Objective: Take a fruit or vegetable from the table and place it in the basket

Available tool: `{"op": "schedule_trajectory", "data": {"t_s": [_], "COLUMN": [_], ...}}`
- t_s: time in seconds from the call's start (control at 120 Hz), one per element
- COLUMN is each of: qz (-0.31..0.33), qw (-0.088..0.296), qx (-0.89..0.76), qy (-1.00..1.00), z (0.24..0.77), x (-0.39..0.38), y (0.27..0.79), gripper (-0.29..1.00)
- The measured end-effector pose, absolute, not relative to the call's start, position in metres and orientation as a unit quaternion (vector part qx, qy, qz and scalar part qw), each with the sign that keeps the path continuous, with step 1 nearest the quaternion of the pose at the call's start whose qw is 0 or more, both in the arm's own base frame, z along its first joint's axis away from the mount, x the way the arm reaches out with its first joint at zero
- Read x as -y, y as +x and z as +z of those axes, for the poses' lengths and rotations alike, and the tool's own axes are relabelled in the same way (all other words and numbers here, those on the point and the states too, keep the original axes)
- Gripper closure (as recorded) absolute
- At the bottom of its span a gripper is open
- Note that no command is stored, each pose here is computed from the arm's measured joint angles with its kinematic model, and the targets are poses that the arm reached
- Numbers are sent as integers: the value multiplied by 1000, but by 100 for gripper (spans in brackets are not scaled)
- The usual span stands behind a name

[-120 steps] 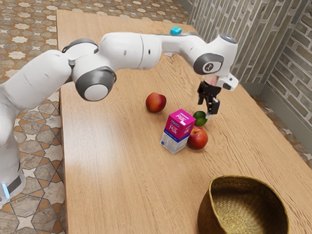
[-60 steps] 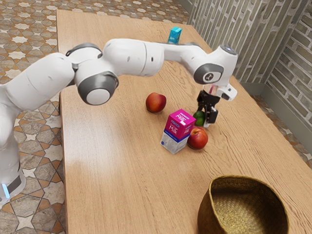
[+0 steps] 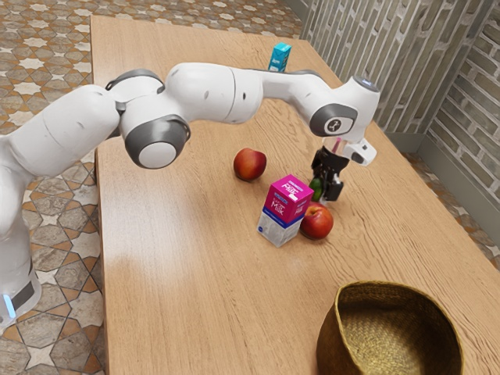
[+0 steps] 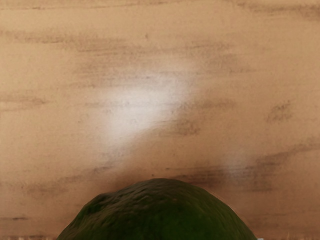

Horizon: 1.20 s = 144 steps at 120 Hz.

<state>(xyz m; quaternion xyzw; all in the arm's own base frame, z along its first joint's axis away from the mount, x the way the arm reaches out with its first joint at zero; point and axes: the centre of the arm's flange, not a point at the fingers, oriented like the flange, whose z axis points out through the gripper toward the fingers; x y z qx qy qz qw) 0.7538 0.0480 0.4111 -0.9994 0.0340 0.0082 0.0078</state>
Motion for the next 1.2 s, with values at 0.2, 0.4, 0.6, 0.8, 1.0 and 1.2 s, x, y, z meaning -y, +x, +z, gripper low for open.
{"op": "schedule_trajectory", "data": {"t_s": [0.2,0.4,0.6,0.8,1.0,1.2], "qz": [10,-29,-87,-121,-118,-110], "qw": [14,21,30,24,7,-5], "qx": [-37,-47,-60,-81,-203,-305], "qy": [-999,-998,-994,-989,-972,-946], "z": [411,471,587,670,677,671], "x": [-51,-44,-32,-7,158,294], "y": [753,754,730,689,664,617], "gripper": [35,37,37,36,37,37]}}
